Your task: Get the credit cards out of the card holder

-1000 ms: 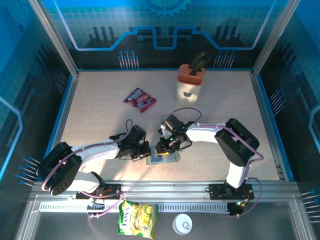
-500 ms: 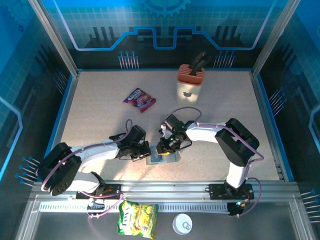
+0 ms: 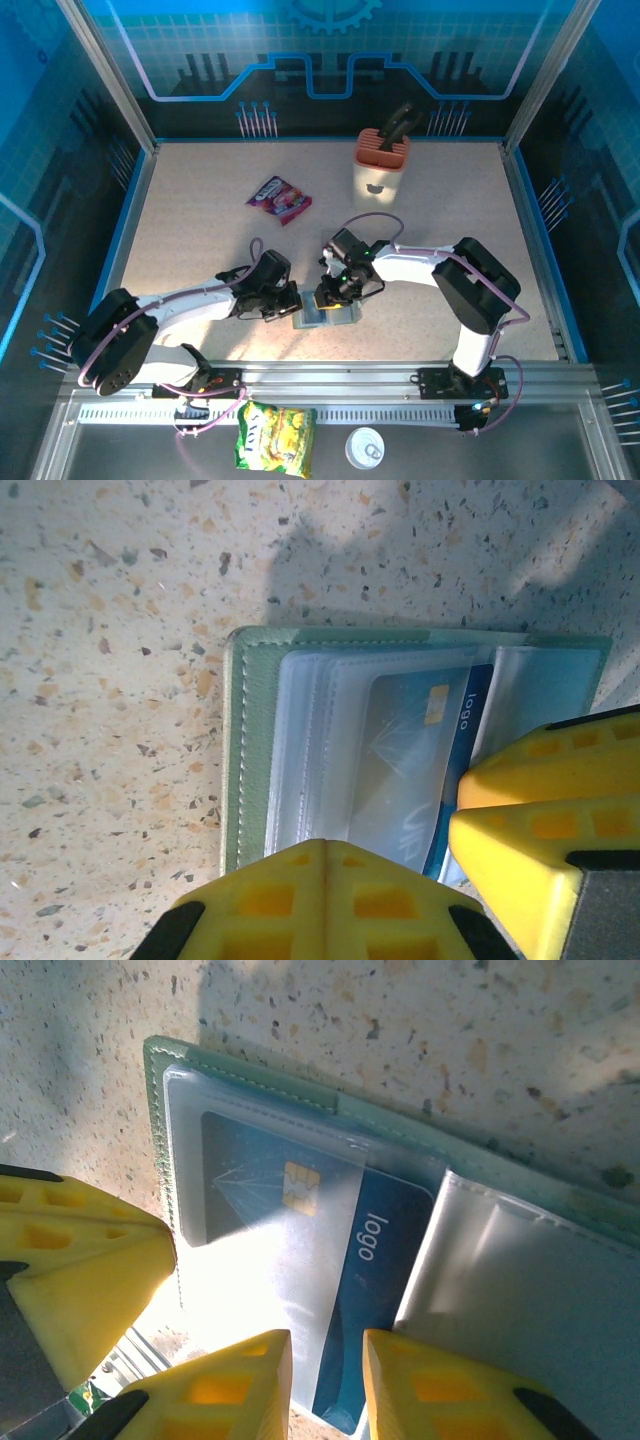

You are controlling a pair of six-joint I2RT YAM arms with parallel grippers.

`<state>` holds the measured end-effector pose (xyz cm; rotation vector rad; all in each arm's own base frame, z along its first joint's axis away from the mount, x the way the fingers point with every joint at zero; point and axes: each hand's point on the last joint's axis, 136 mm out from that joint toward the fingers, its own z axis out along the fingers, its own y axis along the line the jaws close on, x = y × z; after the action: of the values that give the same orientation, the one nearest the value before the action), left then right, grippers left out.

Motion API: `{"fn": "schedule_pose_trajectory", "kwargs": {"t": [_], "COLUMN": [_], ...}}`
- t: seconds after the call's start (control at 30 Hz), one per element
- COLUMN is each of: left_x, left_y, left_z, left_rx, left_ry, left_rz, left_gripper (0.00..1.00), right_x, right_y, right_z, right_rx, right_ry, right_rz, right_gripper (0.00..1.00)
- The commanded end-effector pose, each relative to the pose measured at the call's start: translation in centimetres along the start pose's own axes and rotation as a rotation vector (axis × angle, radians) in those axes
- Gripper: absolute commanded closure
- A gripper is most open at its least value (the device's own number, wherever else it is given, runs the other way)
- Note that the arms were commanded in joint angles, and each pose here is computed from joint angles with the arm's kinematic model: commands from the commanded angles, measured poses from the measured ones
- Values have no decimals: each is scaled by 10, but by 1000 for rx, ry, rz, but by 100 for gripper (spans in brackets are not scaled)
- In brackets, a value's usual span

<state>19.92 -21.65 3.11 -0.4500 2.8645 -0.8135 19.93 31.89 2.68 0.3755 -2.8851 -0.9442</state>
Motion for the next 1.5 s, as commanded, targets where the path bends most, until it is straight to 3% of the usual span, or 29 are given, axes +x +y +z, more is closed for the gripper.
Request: {"fn": "schedule_pose_trajectory", "kwargs": {"t": [0.0,0.7,1.47], "left_x": [4,4,11], "left_y": [14,-10,18], "left_z": [3,0,11], "left_rx": [-40,47,-55], "left_ry": [12,24,53], "left_rz": [-9,9,-11], "left_gripper": [100,100,100], "right_x": [1,4,10], "right_y": [7,17,-5], "right_z": [-7,-9,12], "right_rx": [14,-53,-44], "right_ry": [-10,-17,30], "right_rz": [-27,-23,21], "right_gripper": [75,74,74]}}
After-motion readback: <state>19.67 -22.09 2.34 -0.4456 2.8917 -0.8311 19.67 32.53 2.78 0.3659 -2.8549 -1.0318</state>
